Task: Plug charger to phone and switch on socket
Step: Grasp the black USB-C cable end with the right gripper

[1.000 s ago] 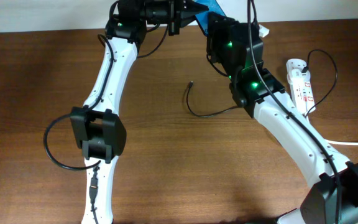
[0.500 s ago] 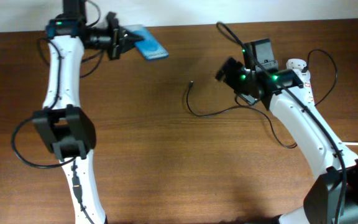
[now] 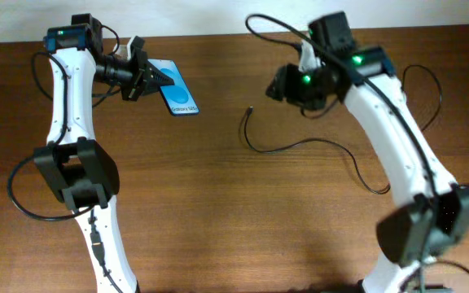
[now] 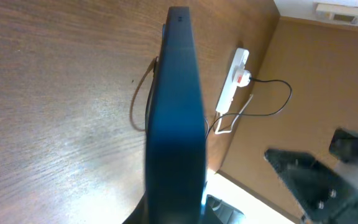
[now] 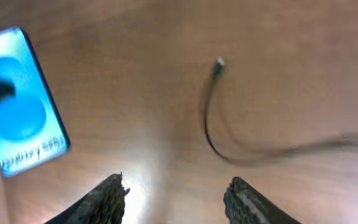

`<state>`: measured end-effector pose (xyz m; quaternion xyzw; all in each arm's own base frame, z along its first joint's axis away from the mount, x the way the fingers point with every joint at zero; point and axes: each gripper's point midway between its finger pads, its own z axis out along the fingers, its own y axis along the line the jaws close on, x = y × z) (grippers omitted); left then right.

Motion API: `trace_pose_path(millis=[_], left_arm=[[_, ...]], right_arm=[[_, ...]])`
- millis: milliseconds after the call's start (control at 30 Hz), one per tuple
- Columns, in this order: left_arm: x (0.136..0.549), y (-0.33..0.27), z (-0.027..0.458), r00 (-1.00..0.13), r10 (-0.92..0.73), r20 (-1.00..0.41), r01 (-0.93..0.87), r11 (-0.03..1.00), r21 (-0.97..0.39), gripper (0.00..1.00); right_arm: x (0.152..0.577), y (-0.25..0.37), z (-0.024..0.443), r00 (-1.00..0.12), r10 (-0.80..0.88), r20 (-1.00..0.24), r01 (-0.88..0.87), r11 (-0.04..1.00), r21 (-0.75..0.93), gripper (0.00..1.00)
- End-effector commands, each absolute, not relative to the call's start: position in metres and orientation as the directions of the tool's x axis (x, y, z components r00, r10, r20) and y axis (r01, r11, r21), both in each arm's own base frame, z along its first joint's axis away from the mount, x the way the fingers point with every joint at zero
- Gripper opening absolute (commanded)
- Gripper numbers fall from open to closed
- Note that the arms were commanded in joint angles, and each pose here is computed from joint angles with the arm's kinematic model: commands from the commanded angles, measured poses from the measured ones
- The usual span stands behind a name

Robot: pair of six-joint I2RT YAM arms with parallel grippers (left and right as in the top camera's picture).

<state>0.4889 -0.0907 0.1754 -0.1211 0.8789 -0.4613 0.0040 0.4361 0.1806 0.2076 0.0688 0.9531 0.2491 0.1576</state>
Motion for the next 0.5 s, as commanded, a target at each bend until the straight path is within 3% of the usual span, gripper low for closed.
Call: trace_pose_path(millis=[0,167,233,467], left_arm=[[0.488,-0.102,0.191,-0.978,-0.193,0.082,-0.172,0.511,-0.842,0.0],[0.488,-0.104,0.191,-0.976,-0.198,0.093,-0.184,0.51,-0.841,0.0],[0.488,-0.104,0.191,-0.976,-0.198,0.093,-0.184,0.511,-0.84,0.0],[0.488,-0.103,0.19,-0.976,-0.199,0.09,-0.182,0.516,-0.837,0.0]], right_arm=[[0.462,0.209,0.154,-0.96,0.217,-0.177,0.107,0.868,0.485,0.55],[0.483,0.22,0.065,-0.964,0.252,-0.083,0.189,0.872,0.451,0.44],[0.484,0.222,0.048,-0.966,0.249,-0.066,0.195,0.875,0.442,0.38],[0.481,0.239,0.003,-0.969,0.245,-0.041,0.208,0.89,0.406,0.33]])
